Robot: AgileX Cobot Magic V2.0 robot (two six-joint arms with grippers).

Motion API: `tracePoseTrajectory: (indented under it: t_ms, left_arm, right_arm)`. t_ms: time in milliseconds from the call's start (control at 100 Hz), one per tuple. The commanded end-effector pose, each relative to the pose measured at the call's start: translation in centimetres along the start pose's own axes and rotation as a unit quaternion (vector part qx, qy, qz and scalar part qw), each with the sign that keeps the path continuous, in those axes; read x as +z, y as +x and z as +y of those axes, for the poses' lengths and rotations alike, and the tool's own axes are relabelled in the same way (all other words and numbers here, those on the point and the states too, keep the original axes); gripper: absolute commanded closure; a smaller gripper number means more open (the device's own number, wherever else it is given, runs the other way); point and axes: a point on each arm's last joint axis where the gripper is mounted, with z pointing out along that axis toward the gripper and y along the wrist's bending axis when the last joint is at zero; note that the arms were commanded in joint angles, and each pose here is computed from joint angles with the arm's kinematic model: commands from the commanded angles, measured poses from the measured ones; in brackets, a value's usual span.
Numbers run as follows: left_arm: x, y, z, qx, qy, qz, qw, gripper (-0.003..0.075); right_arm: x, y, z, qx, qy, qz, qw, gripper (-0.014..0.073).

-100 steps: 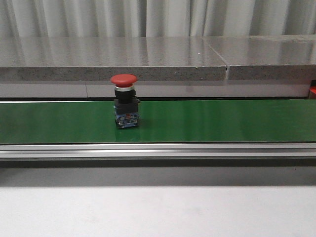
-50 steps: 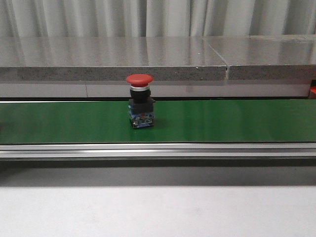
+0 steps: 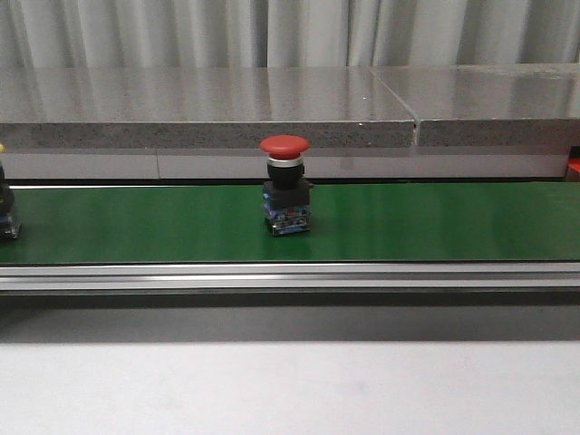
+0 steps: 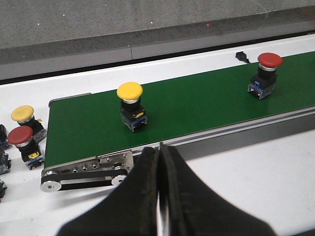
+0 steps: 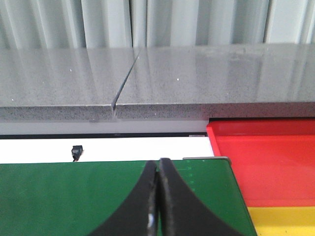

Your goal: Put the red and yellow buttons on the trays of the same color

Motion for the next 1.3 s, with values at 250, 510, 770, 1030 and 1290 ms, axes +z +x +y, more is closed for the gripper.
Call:
tracePoseTrajectory:
  t_ms: [250,510,770,1030,1290]
  left_arm:
    - [-0.2,-1.2,0.0,-0.01,0.006,-0.037,0.999,0.0741]
    - [-0.2,-1.2,0.0,-0.01,0.006,-0.037,0.999,0.0741]
    - [-0.2,-1.2,0.0,-0.01,0.006,-0.037,0.999,0.0741]
    - [-0.2,-1.2,0.0,-0.01,0.006,-0.037,0.999,0.0741]
    - [-0.2,-1.2,0.0,-0.01,0.006,-0.037,0.999,0.0741]
  right_arm:
    - [5.2,-6.8,0.7,-0.014,-0.012,0.041,0.999,0.066]
    - [10.1,-9.4,3.0,-0.022,-0.056,0.15,0.987,0.066]
    - [14.2,-10.9,6.3,-0.029,-0.098,0.244,0.964,0.0542]
    - [17.4,-11.0,8.7,-0.04,-0.129,0.338,0.932,0.009]
    - [20.0,-10.6,10.9,-0.062,-0.199,0.426,0.881,0.0073]
